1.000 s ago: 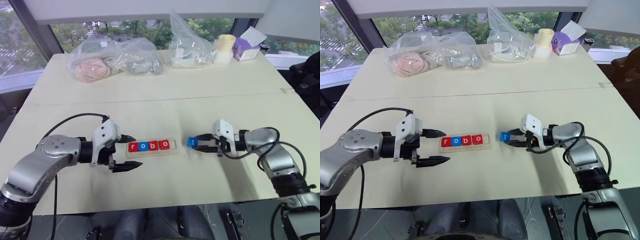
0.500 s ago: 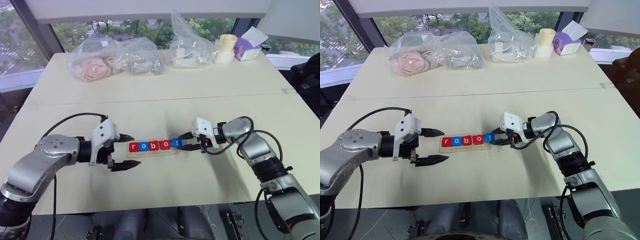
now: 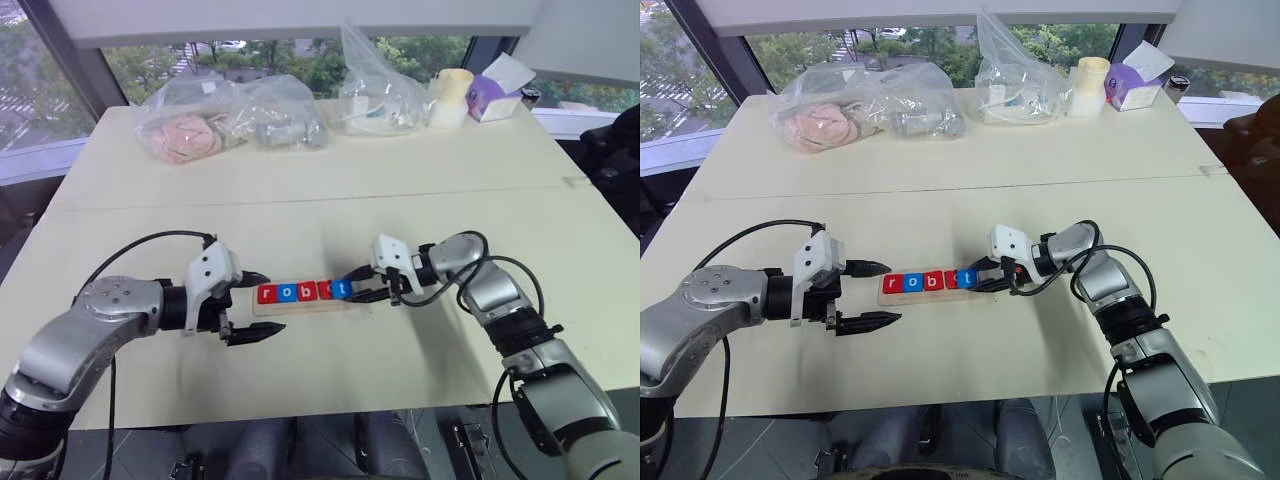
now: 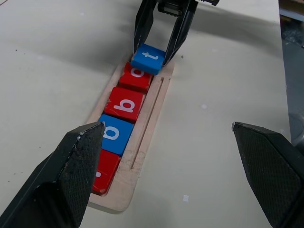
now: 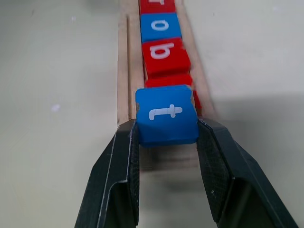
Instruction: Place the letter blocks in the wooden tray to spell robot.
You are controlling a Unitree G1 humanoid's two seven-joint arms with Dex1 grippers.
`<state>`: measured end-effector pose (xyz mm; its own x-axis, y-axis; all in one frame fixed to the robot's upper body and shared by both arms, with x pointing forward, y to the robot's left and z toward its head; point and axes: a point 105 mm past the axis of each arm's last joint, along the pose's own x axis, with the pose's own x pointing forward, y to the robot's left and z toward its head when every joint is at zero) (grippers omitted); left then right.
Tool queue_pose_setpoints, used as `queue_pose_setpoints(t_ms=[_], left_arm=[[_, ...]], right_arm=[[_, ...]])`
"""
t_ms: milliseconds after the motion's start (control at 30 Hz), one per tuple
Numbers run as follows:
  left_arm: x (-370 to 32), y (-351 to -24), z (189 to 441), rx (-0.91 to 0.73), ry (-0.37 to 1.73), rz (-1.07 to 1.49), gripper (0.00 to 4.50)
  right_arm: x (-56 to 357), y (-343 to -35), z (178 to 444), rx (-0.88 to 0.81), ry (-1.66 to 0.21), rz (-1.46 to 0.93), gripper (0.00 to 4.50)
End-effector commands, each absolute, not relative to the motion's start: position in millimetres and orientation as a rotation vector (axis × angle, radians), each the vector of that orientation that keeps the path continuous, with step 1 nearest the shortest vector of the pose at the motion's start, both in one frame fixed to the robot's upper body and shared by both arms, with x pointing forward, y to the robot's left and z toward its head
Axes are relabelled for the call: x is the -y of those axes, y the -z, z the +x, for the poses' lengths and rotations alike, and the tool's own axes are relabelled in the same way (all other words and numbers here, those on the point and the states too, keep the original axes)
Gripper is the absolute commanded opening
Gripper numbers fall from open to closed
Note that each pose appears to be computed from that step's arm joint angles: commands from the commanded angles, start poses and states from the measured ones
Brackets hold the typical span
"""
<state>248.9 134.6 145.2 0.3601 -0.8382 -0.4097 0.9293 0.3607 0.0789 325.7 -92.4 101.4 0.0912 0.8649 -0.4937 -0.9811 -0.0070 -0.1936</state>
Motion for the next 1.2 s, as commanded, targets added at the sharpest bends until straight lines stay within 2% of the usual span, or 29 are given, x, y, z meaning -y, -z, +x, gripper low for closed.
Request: queue_pose_setpoints(t_ms=[33, 267, 433, 700, 1200], left_arm=[[-132.8, -155.9, 249.8, -0.273, 1.159, 0.339, 4.5], [-135.7, -155.1, 252.1, -0.272, 1.147, 0.333, 4.5], [-132.8, -153.4, 253.4, -0.268, 1.157, 0.333, 4.5], [-129.6, -152.5, 254.2, -0.259, 1.161, 0.332, 4.5], [-128.5, -148.2, 254.3, -0.26, 1.145, 0.339, 4.5]], right_arm=[[89.3, -107.0, 327.9, -0.243, -1.482, -0.573, 1.12], [101.0, -122.7, 324.6, -0.24, -1.469, -0.555, 1.12], [105.9, -117.8, 320.3, -0.323, -1.475, -0.59, 1.12], [107.9, -111.0, 328.2, -0.384, -1.447, -0.661, 1.12], [94.5, -107.9, 334.1, -0.364, -1.467, -0.688, 1.12]])
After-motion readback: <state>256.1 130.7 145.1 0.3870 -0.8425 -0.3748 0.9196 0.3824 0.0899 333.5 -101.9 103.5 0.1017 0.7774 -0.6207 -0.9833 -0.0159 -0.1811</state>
